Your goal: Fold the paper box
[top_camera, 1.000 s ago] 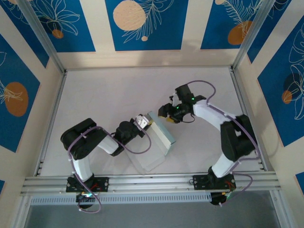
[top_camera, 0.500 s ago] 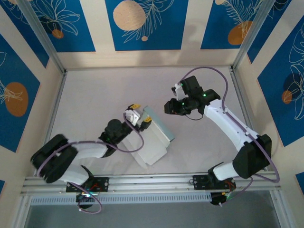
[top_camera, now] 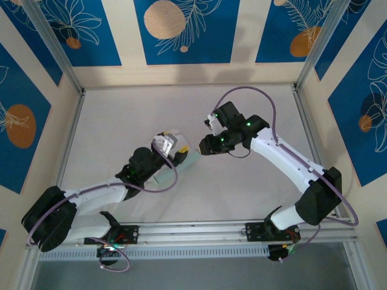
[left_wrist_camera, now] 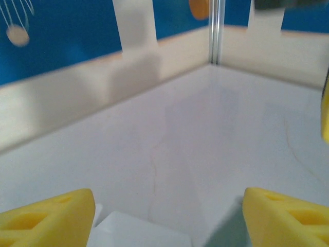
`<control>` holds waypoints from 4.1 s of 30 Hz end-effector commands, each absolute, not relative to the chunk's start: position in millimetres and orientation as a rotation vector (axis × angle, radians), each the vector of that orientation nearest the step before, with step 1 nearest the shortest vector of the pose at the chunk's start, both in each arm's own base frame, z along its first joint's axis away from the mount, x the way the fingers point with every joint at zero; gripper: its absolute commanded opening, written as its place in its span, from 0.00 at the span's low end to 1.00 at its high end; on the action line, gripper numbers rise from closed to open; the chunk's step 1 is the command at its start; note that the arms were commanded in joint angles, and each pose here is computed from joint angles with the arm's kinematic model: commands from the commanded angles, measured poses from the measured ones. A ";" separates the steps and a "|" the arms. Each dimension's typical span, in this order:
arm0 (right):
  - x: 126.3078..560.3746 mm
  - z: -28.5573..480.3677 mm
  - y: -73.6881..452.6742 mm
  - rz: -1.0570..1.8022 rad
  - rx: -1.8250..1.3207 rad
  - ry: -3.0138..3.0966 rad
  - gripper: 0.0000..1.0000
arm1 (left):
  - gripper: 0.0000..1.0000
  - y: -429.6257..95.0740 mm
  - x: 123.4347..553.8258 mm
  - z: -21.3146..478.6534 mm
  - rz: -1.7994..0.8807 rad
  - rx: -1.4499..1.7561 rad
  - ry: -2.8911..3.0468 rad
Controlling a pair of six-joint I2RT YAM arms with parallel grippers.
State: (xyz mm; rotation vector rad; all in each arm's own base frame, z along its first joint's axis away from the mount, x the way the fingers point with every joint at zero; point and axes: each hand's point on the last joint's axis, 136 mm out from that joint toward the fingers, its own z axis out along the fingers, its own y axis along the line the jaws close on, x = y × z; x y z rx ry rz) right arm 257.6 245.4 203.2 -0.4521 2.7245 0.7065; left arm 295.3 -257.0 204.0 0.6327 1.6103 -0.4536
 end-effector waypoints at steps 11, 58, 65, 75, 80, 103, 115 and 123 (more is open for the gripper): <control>267.2 212.9 307.0 0.907 -0.244 2.751 0.42 | 0.76 -172.5 297.7 282.3 -0.232 0.298 1.719; 184.9 139.4 284.5 0.699 -0.614 2.815 0.56 | 0.78 -137.1 248.0 250.2 -0.336 0.202 2.059; 232.7 118.9 270.5 0.430 -1.004 2.576 0.52 | 0.78 -110.5 219.8 247.1 -0.346 0.117 2.089; 261.2 60.5 266.0 0.290 -1.220 2.614 0.55 | 0.78 -74.5 191.8 247.4 -0.276 0.081 2.067; 272.6 40.4 262.3 0.195 -1.198 2.666 0.50 | 0.78 -70.7 182.0 251.1 -0.321 0.058 2.062; 286.4 17.0 219.7 -0.516 -1.073 2.617 0.00 | 0.77 -66.1 179.3 236.9 -0.312 0.035 2.073; 280.9 5.9 214.4 -0.558 -1.046 2.621 0.01 | 0.77 -68.9 181.6 235.5 -0.312 0.043 2.079; 273.3 36.0 221.1 -0.157 -0.769 2.732 0.41 | 0.77 -83.1 184.5 239.4 -0.368 0.092 2.076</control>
